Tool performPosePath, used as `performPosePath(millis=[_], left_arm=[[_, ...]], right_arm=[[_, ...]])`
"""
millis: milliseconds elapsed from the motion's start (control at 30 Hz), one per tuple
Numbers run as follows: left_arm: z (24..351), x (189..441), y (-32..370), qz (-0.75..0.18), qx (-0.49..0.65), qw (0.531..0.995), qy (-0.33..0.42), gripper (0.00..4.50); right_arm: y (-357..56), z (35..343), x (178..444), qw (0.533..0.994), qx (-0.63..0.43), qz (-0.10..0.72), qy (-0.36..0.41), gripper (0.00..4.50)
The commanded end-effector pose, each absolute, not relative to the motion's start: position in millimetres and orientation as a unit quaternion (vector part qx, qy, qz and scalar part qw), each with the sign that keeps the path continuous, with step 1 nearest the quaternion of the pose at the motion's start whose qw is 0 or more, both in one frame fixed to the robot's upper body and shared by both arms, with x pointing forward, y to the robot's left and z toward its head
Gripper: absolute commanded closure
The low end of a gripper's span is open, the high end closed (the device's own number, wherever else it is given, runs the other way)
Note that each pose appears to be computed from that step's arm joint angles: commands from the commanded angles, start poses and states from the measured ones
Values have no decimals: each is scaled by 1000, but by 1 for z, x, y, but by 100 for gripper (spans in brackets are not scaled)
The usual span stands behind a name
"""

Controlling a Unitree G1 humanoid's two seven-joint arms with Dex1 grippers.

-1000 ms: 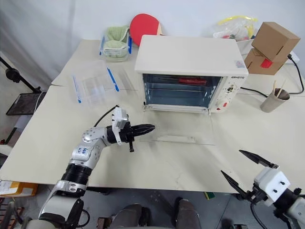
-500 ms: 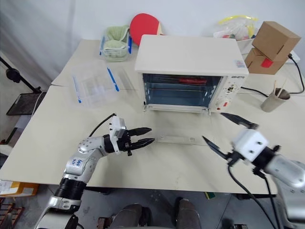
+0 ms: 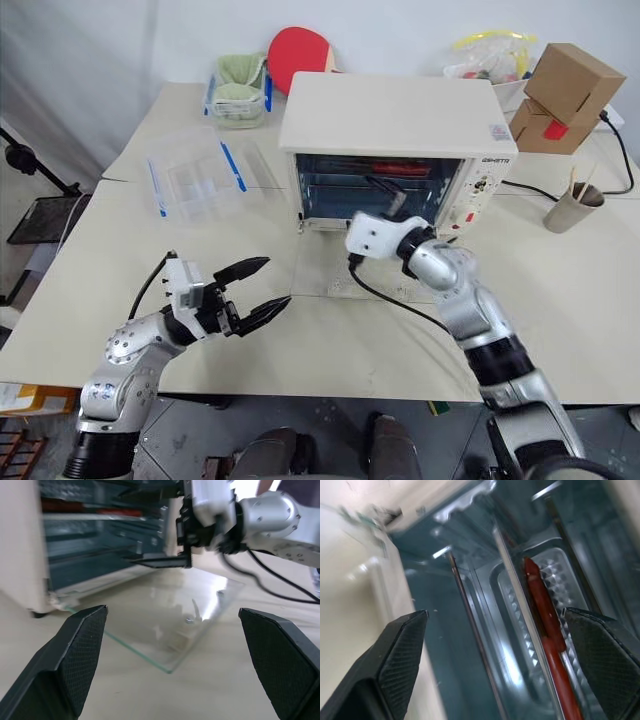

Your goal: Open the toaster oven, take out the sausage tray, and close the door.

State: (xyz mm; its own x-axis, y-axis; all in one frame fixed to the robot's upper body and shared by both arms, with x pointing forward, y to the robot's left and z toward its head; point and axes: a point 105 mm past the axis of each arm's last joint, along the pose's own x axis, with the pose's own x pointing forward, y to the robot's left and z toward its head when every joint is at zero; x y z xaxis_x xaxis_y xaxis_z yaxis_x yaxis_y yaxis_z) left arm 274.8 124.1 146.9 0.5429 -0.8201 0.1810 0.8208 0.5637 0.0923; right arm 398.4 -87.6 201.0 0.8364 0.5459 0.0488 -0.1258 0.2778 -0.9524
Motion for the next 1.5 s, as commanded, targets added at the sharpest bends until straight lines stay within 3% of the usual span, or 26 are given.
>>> performPosePath(millis=[33,333,367,467,800,1267,1500], left_arm=[[155,269,121,-470,7,873,-128,5],[143,271,119,-475,-1,871,-128,5],[143,271,118,-477,-1,870,-128,2],[143,274,115,-483,0,866,-132,0],[155,284,105,-502,2,851,-151,0],[210,354,81,-522,17,829,-200,0],[229,366,85,-521,-2,824,-224,0]], right_arm=[[-87,211,410,762,-582,189,-210,0],[-76,219,435,738,-612,169,-229,0],[-74,218,437,735,-615,171,-228,17],[-70,215,443,729,-623,176,-223,89],[-65,226,451,720,-631,154,-246,439],[-53,247,443,707,-625,149,-295,449],[-49,243,433,701,-623,170,-303,449]])
